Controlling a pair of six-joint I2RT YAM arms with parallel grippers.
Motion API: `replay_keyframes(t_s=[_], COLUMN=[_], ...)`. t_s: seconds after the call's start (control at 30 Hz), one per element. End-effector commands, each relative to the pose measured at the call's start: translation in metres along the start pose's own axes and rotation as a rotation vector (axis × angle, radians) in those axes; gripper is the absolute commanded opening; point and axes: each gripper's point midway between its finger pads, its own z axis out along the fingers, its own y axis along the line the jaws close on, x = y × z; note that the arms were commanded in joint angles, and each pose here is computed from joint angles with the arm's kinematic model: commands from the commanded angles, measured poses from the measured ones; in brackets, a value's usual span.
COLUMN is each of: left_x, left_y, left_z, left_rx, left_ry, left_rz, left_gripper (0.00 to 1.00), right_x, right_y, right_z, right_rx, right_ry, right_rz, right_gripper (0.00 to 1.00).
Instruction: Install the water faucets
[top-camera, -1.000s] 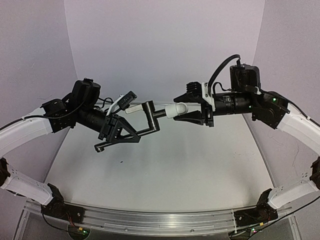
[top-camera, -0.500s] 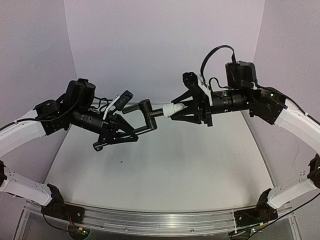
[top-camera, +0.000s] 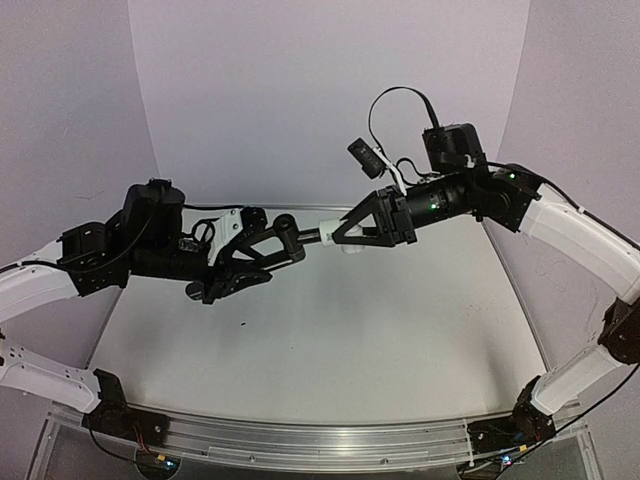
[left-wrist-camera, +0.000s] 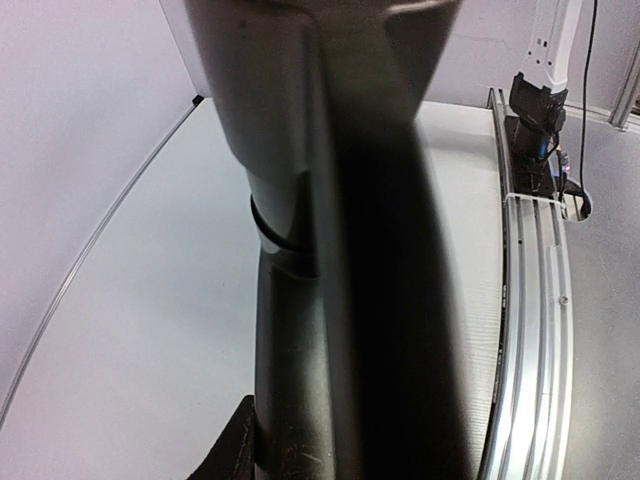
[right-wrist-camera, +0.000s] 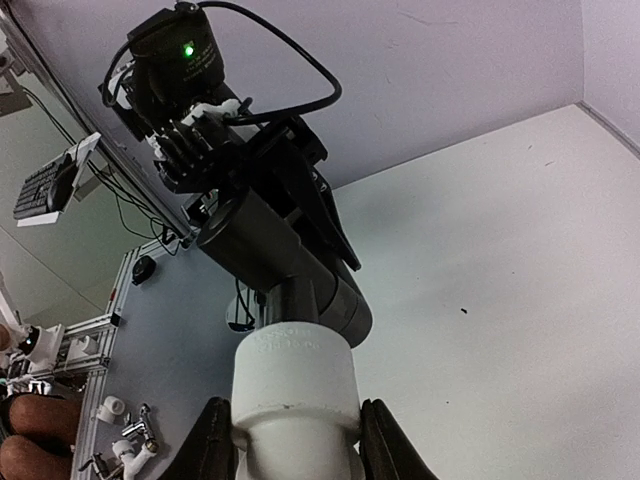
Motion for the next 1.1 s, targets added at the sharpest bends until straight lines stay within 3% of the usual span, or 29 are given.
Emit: replay_keyframes(t_s=[0.0, 0.1, 0.13, 0.27, 0.37, 0.53, 0.73, 1.07], left_x=[-0.051, -0.049, -0.048, -0.052, -0.055, -0.057, -0.06, -0.067], left_y=[0.0, -0.007, -0.008, -0.012, -0.012, -0.012, -0.01, -0.008], left_z=[-0.017, -0.01, -0.007, -0.006, -0.008, -0.011, -0.013, -0.018], left_rx=[-0.031, 0.029, 0.041, 0.074, 0.076, 0.073, 0.069, 0.05], left_ry=[-0.179, -0.148, -0.139, -0.141, -0.151, -0.16, -0.167, -0.207], left_rz=[0.123, 0.088, 0.075, 0.035, 0.017, -0.008, -0.049, -0.046], left_gripper=[0.0, 0.0, 0.0, 0.0, 0.0, 0.0, 0.0, 0.0], right_x=[-0.026, -0.029, -0.03, -0.029, -0.026, -0.015, 0.0, 0.026], right_y=[0.008, 0.006, 0.006, 0.007, 0.005, 0.004, 0.007, 0.004], right_z=[-0.008, -0.011, -0.012, -0.011, -0.011, -0.015, -0.02, -0.001], right_rx=[-0.024, 0.008, 0.011, 0.008, 0.018, 0.05, 0.068, 0.041], right_ry=[-0.065, -0.078, -0.08, -0.076, -0.068, -0.041, -0.001, 0.081], right_rz=[0.021, -0.047, -0.056, -0.102, -0.123, -0.181, -0.265, -0.215], right_gripper=[0.03, 0.37, 0.43, 0.56, 0.6, 0.85, 0.91, 0.91])
